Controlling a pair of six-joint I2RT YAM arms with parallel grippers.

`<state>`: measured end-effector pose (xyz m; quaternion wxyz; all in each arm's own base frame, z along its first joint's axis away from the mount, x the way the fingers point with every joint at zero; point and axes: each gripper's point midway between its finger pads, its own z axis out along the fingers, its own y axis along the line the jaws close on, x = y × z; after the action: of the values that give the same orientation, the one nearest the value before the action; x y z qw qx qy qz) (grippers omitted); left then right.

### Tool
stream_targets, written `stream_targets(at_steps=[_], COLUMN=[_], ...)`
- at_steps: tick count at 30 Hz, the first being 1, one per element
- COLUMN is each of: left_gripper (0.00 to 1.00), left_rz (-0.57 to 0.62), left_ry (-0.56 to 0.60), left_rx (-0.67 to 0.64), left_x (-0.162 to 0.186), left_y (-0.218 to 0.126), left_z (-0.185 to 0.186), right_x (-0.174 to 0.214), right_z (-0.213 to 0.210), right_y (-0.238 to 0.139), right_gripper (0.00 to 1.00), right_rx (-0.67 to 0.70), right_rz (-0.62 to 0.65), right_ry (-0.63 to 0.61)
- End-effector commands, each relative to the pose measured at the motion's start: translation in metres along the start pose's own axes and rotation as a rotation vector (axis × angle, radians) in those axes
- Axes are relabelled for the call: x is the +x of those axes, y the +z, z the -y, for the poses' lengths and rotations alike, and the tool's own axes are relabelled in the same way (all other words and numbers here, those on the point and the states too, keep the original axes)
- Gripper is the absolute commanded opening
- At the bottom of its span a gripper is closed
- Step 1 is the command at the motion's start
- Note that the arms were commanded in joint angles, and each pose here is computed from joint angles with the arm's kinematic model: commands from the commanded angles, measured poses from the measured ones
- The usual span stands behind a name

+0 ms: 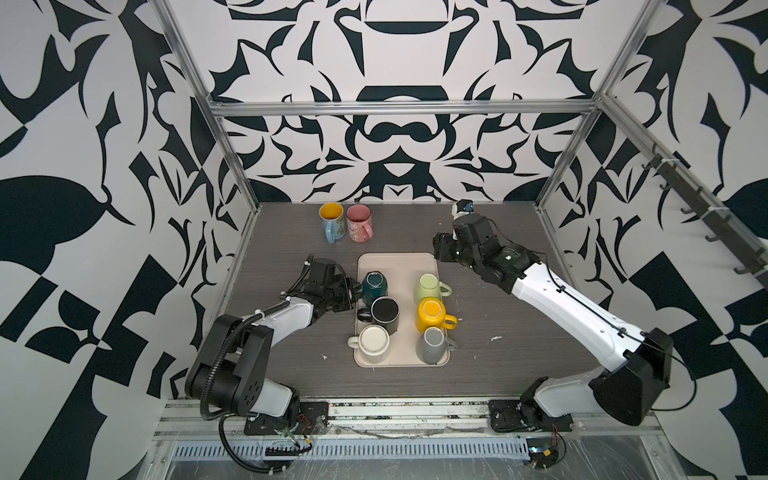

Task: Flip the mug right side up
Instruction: 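Grasp the dark green mug with the left gripper and lift it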

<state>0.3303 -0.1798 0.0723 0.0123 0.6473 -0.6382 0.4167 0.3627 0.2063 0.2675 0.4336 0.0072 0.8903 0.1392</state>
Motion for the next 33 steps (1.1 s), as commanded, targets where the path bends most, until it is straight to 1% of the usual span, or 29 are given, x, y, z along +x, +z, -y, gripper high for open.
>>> stream_targets(at_steps=[1, 10, 15, 18, 21, 24, 28, 33], left_gripper=[0.30, 0.22, 0.16, 0.10, 0.01, 0.00, 0.00, 0.00], left_rz=[-0.026, -0.021, -0.032, -0.036, -0.050, -0.073, -0.129, -0.225], left_ry=[-0.029, -0.026, -0.016, -0.009, 0.003, 0.021, 0.096, 0.275], left_rx=[0.016, 0.020, 0.031, 0.041, 0.065, 0.103, 0.167, 0.243], left_x=[0.007, 0.005, 0.006, 0.006, 0.008, 0.010, 0.024, 0.051], left_y=[0.001, 0.007, 0.014, 0.019, 0.023, 0.026, 0.026, 0.020], left_z=[0.011, 0.014, 0.022, 0.029, 0.040, 0.055, 0.078, 0.107], right_x=[-0.014, -0.013, -0.013, -0.014, -0.013, -0.014, -0.013, -0.013], right_z=[-0.003, 0.001, 0.003, 0.006, 0.008, 0.009, 0.009, 0.010], right_y=[-0.007, -0.005, -0.004, -0.004, -0.003, -0.002, -0.001, -0.002], right_gripper=[0.63, 0.63, 0.63, 0.63, 0.63, 0.63, 0.63, 0.63], right_rx=[-0.013, -0.001, 0.006, 0.013, 0.020, 0.022, 0.025, 0.024], right_rz=[0.039, 0.035, 0.032, 0.032, 0.029, 0.028, 0.022, 0.020], right_ry=[0.022, 0.023, 0.024, 0.026, 0.026, 0.027, 0.027, 0.027])
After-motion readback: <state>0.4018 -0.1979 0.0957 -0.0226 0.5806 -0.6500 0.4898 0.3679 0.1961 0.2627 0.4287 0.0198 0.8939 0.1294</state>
